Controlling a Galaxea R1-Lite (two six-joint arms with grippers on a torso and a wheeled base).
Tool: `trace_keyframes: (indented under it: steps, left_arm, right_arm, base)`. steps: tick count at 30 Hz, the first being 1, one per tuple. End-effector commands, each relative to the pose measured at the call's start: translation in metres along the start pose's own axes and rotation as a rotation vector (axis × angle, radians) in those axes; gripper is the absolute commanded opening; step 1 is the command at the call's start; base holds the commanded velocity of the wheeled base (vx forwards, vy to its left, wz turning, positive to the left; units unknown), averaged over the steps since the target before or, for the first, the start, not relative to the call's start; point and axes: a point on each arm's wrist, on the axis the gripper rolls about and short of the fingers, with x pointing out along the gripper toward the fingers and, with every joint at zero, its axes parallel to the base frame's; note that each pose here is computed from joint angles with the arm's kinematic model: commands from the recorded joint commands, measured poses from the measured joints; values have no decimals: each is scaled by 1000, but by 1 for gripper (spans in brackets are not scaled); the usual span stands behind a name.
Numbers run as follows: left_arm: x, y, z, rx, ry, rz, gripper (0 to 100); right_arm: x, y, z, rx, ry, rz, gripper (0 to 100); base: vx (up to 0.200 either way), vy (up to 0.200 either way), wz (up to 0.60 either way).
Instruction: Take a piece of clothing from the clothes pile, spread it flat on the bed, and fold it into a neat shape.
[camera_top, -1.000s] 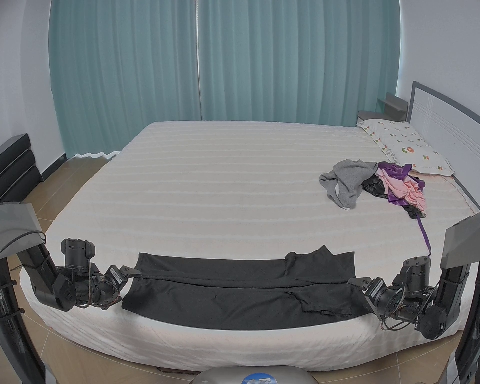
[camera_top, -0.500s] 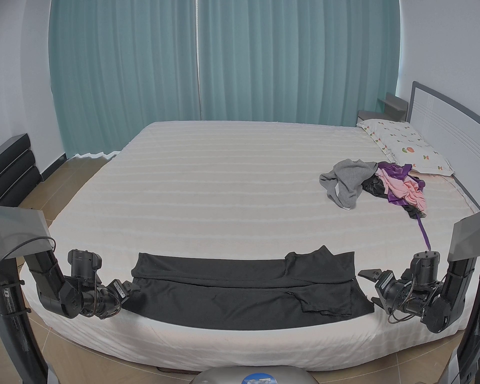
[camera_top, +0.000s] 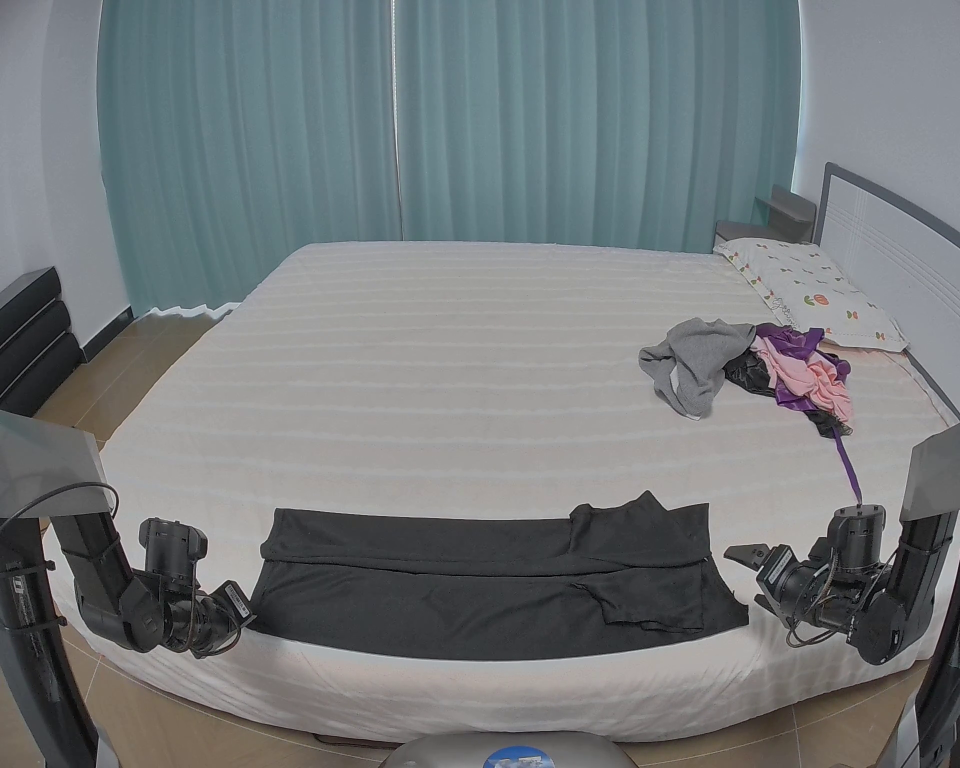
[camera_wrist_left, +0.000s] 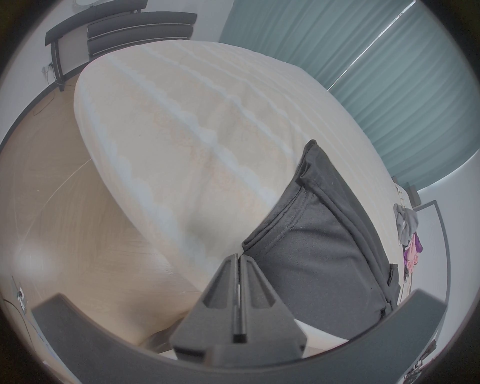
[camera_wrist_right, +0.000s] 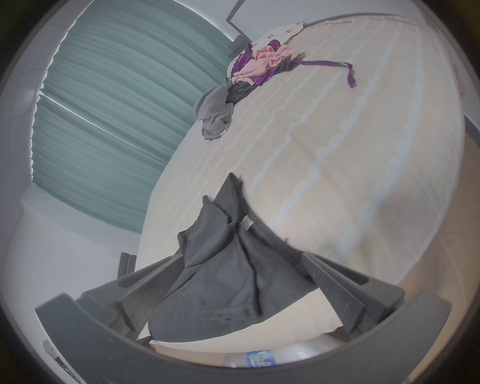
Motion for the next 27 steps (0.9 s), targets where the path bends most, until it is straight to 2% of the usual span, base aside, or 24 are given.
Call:
trace_keyframes:
  steps: [1,5,8,14,26,27]
  left_arm:
    - [-7,4,-4,-1,3,19,0]
    - [-6,4,-4,-3,-9,32,0]
    - [-5,5,-3,-5,-14,35,0]
    - [-5,7,-3,-8,-9,41,0]
    - [-5,6,-2,-11,-11,37,0]
    - [-4,5,-2,-11,-13,36,0]
  right_arm:
    - [-4,-12,5,-3,-12,-44,100]
    - [-5,-16,1,-29,11,-65,100]
    - [-7,-22,-7,-80,47,-95,100]
    - [-5,-28,-11,-100,72,-124,100]
    - [13,-29,-16,-95,97,-113,100]
    - [16,-29,-16,-92,96,-112,0]
  base:
    - [0,0,0]
    - [0,0,0]
    - [0,0,0]
    - [0,0,0]
    - [0,0,0]
    - [0,0,0]
